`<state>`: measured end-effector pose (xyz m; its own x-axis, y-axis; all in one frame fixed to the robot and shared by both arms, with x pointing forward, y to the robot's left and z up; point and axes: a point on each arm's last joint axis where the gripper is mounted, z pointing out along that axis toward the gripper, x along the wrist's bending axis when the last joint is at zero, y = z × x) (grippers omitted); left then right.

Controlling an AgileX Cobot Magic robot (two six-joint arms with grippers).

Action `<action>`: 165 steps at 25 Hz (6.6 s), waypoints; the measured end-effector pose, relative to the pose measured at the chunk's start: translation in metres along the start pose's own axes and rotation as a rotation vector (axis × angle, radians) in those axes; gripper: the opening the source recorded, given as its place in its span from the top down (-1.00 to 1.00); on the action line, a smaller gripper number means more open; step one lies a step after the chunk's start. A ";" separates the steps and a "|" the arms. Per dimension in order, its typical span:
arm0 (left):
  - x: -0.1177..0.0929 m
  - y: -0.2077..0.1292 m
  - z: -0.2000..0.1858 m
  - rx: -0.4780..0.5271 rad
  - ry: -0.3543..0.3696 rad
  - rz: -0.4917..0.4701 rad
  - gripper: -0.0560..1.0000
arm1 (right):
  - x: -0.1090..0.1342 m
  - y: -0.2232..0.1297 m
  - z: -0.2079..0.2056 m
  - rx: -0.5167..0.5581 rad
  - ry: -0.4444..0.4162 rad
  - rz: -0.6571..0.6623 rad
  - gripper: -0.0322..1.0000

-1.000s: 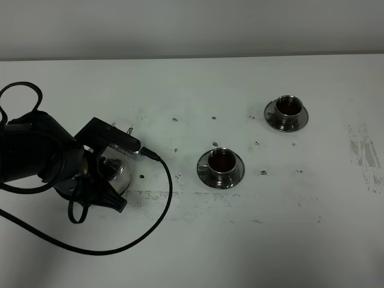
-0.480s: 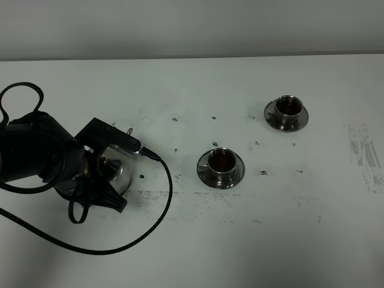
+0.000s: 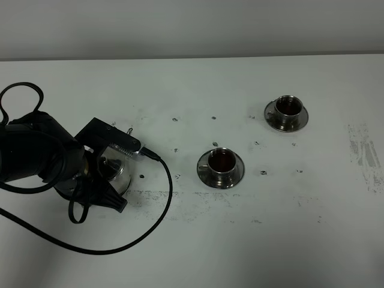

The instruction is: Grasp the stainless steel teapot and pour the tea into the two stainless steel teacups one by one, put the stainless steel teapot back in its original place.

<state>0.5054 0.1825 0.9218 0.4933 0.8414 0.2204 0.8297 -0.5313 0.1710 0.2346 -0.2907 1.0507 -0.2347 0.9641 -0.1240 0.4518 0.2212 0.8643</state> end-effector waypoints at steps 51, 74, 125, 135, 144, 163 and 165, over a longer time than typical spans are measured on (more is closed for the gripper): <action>0.032 -0.072 -0.153 -0.252 0.034 -0.158 0.26 | 0.000 0.000 0.000 0.000 0.000 0.000 0.10; 0.023 -0.262 -0.184 -0.379 0.241 -0.619 0.26 | 0.000 0.000 0.000 0.000 0.000 0.000 0.10; -0.010 -0.272 -0.181 -0.760 0.124 -0.518 0.26 | 0.000 0.000 0.000 0.000 0.000 0.000 0.10; -0.010 -0.272 -0.181 -0.761 0.124 -0.518 0.26 | 0.000 0.000 0.000 0.000 0.000 0.000 0.10; -0.010 -0.272 -0.181 -0.762 0.123 -0.518 0.26 | 0.000 0.000 0.000 0.000 0.000 0.000 0.10; -0.010 -0.272 -0.181 -0.762 0.124 -0.517 0.26 | 0.000 0.000 0.000 0.000 0.000 0.000 0.10; -0.010 -0.272 -0.181 -0.762 0.124 -0.517 0.26 | 0.000 0.000 0.000 0.000 0.000 0.000 0.10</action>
<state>0.2275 0.3006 1.0473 0.0418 0.9985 0.0341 0.5220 -0.0509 0.8514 0.2346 -0.2907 1.0507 -0.2347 0.9641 -0.1240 0.4518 0.2212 0.8643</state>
